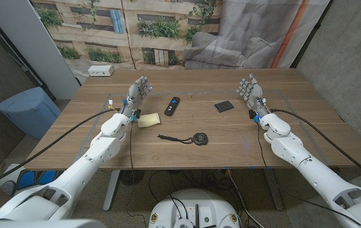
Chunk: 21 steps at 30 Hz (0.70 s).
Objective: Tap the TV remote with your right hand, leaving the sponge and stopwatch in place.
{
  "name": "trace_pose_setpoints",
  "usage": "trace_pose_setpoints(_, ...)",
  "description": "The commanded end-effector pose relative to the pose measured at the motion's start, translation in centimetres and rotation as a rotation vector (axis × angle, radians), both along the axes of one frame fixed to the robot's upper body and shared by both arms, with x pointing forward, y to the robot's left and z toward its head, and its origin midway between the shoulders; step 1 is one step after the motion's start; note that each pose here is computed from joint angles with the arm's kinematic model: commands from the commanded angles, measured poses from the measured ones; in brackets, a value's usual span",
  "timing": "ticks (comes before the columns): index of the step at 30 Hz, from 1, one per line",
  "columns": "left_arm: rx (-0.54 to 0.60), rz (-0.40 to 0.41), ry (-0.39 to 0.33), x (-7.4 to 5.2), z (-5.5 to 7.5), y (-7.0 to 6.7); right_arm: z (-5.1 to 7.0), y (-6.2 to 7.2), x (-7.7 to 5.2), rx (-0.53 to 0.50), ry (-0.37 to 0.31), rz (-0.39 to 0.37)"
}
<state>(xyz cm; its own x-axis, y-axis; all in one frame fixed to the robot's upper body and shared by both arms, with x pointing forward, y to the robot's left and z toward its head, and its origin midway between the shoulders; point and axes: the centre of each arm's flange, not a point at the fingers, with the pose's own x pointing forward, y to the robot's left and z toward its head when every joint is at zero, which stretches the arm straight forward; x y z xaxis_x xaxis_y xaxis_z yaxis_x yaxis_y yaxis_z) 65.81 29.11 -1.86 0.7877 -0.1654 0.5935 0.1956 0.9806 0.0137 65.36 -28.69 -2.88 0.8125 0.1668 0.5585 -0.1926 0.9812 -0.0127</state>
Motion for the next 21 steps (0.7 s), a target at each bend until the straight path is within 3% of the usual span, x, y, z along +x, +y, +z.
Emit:
trace_pose_setpoints(1, -0.015, 0.029, -0.034, -0.1, 0.6, -0.2, 0.3, 0.1, 0.6, -0.039, 0.006, -0.007)
trace_pose_setpoints(6, -0.006, 0.045, -0.034, -0.4, 0.7, -0.5, 0.4, -0.1, 0.6, -0.063, 0.016, -0.006)
trace_pose_setpoints(21, -0.007, 0.066, -0.027, -1.5, 0.8, -2.2, 2.6, 0.4, 1.4, -0.270, 0.071, -0.008)
